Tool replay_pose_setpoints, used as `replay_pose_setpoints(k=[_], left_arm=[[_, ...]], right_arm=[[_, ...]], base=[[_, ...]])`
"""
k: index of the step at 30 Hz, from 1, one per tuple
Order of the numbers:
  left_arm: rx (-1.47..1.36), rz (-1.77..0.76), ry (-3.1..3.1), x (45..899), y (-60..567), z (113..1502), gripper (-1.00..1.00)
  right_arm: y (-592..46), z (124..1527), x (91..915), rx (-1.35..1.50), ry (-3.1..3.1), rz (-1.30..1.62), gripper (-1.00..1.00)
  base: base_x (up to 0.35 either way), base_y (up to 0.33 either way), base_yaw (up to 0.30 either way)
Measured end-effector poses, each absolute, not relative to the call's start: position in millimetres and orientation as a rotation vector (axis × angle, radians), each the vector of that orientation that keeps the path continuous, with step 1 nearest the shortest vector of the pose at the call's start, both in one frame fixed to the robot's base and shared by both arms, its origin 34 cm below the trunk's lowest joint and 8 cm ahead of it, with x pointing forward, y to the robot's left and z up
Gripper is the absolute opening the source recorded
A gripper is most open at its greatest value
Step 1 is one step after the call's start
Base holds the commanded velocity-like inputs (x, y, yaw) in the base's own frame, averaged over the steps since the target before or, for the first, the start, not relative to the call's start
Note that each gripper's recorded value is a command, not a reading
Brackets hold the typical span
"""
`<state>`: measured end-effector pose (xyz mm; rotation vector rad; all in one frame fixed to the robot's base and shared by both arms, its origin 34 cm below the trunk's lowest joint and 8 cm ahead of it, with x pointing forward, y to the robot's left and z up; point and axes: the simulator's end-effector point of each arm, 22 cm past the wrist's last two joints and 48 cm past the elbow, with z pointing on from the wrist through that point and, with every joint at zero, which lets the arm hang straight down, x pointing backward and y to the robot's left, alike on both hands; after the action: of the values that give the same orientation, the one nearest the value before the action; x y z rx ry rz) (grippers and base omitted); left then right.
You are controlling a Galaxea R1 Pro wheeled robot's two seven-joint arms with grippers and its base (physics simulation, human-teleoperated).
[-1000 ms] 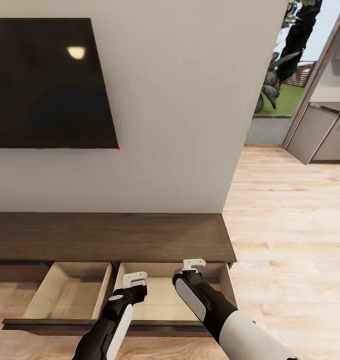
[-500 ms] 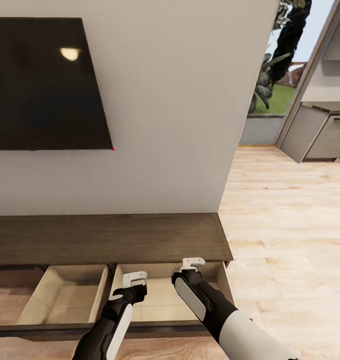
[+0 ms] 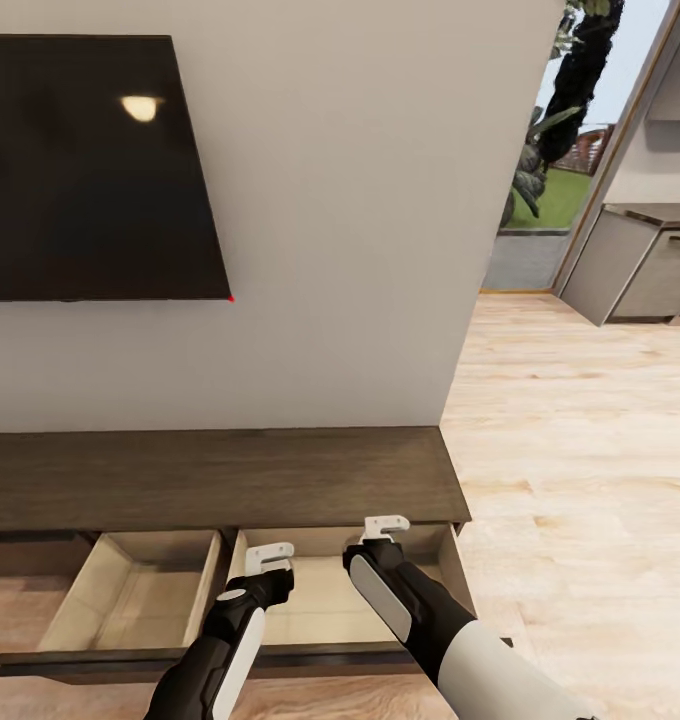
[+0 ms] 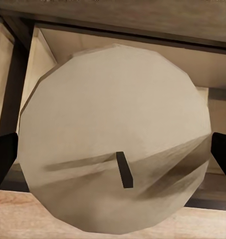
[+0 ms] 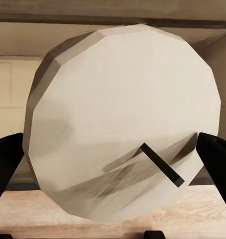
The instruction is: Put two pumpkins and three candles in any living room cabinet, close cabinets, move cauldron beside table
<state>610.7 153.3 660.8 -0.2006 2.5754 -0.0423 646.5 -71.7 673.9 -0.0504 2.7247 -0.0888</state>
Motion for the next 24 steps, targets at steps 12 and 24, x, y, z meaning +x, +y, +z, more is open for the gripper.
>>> replay_pose_setpoints(k=[12, 24], left_arm=[[-0.199, -0.038, 2.577, 610.8, 153.6, 642.5, -1.00], [-0.197, -0.036, 2.579, 610.3, 153.5, 623.2, -1.00]], right_arm=[[-75.8, 646.0, 634.6, -0.059, 2.779, -0.101, -1.00], [-75.5, 627.1, 634.8, -0.056, 2.777, -0.098, -1.00]], base=[[0.000, 0.000, 0.000], [0.000, 0.000, 0.000]])
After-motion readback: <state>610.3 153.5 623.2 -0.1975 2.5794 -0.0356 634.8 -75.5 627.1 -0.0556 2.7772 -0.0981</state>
